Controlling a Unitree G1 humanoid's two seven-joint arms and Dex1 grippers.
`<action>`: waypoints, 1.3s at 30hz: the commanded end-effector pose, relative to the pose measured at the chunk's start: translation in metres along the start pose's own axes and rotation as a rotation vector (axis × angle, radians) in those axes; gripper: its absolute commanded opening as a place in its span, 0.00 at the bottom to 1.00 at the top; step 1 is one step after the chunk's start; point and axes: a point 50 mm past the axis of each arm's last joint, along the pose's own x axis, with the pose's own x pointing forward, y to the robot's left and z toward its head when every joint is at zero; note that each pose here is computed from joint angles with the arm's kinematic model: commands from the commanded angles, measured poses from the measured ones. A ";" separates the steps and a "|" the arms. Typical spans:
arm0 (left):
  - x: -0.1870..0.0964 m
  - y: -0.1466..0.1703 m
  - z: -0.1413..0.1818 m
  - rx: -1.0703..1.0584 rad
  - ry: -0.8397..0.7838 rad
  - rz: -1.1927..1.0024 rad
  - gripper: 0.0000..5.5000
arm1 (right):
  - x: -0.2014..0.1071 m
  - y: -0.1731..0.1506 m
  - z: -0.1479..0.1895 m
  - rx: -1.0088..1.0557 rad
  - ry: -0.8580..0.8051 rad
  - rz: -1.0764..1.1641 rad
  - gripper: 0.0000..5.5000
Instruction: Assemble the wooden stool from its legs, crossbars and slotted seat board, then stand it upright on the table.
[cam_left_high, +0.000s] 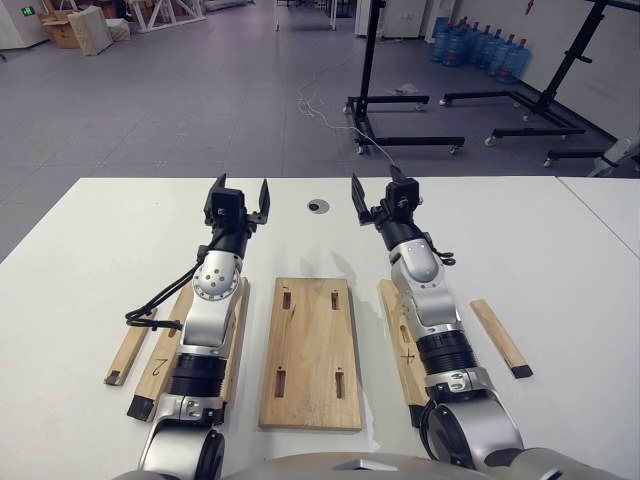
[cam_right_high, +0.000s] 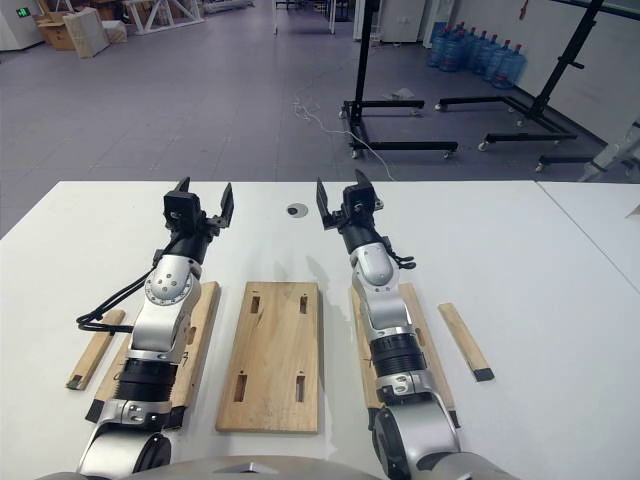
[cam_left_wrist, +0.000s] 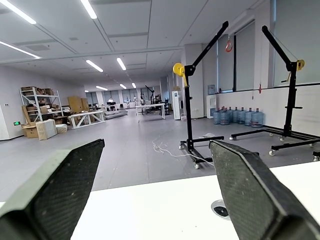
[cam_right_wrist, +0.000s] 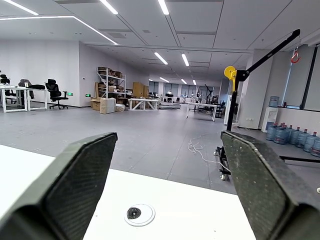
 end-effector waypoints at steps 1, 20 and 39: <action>0.000 -0.002 0.000 0.007 0.001 -0.015 0.71 | 0.001 -0.003 0.001 0.002 0.002 -0.015 0.70; -0.028 -0.006 0.002 -0.019 0.022 0.046 0.71 | -0.187 -0.179 -0.044 0.070 0.675 -0.161 0.70; -0.030 -0.007 -0.002 -0.009 0.034 0.041 0.71 | -0.216 -0.175 -0.059 0.083 0.812 -0.224 0.70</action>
